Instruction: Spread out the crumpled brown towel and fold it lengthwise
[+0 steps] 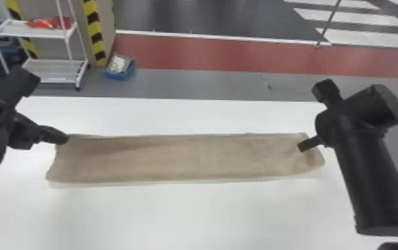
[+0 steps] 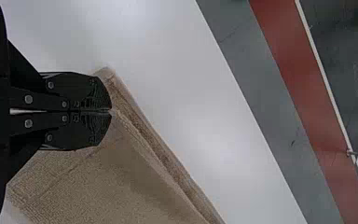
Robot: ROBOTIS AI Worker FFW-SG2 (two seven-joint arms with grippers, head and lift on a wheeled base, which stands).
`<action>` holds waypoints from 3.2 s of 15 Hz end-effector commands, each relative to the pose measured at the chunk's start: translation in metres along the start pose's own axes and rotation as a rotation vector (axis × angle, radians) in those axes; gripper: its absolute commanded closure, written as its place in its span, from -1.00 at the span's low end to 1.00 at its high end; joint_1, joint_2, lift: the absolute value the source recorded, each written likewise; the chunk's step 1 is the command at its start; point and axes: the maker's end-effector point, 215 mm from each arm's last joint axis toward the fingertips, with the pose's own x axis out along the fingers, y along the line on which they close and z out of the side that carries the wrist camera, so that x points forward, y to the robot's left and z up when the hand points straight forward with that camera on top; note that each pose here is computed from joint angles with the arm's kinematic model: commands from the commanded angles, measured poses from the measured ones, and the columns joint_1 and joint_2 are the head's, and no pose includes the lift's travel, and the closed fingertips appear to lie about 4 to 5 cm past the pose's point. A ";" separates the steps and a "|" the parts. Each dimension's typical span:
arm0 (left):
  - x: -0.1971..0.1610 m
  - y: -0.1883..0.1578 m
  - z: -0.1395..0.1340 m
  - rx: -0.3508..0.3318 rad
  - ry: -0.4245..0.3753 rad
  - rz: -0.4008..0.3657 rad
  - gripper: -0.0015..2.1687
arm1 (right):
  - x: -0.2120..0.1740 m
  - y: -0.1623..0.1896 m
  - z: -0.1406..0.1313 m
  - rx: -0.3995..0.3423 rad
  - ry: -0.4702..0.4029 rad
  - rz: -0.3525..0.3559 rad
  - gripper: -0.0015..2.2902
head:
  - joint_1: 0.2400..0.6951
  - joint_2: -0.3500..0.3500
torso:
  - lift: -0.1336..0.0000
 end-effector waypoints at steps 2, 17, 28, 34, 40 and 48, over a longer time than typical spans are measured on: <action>0.004 -0.001 -0.007 -0.005 0.006 0.015 0.07 | -0.005 0.011 -0.001 -0.004 -0.010 0.028 -0.84 | 1.00 -0.33 | -0.86; 0.008 -0.005 -0.010 0.007 0.007 0.018 -0.37 | -0.008 0.019 -0.066 0.100 -0.021 0.101 0.16 | 1.00 -0.35 | -0.86; 0.008 -0.005 -0.015 0.010 0.015 0.020 -0.37 | -0.040 -0.011 -0.105 0.187 -0.067 0.145 0.03 | 1.00 -0.43 | -0.86; 0.009 -0.008 -0.012 0.015 0.009 0.014 -0.37 | -0.064 -0.025 -0.093 0.235 -0.149 0.162 -0.92 | 1.00 -0.49 | -0.86; -0.011 -0.008 0.002 0.014 -0.063 0.046 -0.51 | -0.078 -0.049 -0.091 0.371 -0.175 0.150 -0.92 | 1.00 -0.53 | -0.86; -0.025 -0.021 -0.021 -0.044 -0.109 0.084 -0.79 | -0.039 -0.014 -0.074 0.420 -0.145 0.157 -0.91 | 1.00 -0.51 | -0.86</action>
